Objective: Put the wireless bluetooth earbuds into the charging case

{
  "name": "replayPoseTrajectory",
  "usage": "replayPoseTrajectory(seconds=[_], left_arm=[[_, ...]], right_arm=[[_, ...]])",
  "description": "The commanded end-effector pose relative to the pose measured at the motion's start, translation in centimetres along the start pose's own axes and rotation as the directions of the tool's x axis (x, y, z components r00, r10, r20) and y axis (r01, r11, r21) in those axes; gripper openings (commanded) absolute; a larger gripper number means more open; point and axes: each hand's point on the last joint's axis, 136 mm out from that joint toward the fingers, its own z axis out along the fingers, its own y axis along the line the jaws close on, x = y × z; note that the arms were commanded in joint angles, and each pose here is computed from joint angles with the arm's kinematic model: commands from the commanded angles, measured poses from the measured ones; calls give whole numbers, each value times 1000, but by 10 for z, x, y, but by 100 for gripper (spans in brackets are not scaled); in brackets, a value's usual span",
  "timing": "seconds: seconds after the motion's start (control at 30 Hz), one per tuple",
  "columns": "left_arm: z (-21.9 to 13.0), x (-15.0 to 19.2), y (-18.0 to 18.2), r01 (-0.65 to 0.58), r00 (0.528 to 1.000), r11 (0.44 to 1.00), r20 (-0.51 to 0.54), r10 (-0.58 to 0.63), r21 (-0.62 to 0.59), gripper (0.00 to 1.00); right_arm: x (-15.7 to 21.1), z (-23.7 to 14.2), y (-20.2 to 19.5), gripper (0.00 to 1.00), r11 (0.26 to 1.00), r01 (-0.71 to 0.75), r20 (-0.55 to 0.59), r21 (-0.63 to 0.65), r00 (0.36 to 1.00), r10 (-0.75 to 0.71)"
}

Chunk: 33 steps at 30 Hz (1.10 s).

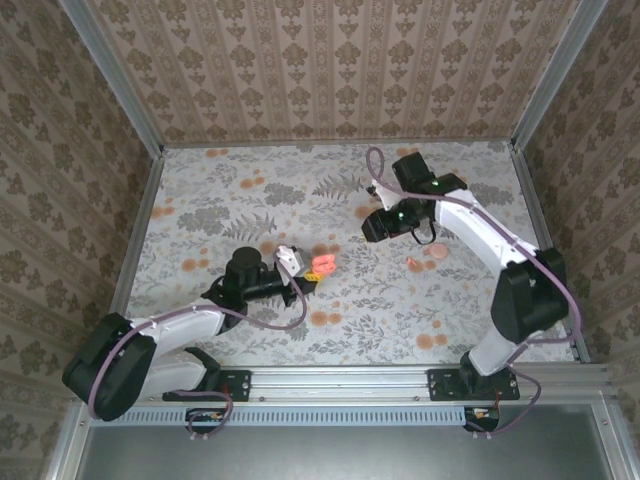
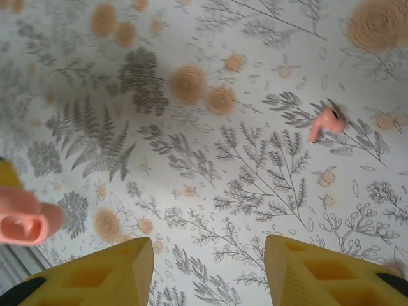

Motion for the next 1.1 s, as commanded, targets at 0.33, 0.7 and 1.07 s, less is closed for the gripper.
replayPoseTrajectory(seconds=[0.33,0.7,1.07], left_arm=[[6,7,6,-16,1000,1000,16,16,-2,14],[14,6,15,0,1000,1000,13,0,-3,14],[19,5,23,13,1000,1000,8,-13,4,13]], right_arm=[[-3,46,-50,50,943,-254,-194,216,935,297],[-6,83,-73,48,929,-284,-268,235,900,343],[-7,106,-82,46,926,-307,-302,221,881,364]])
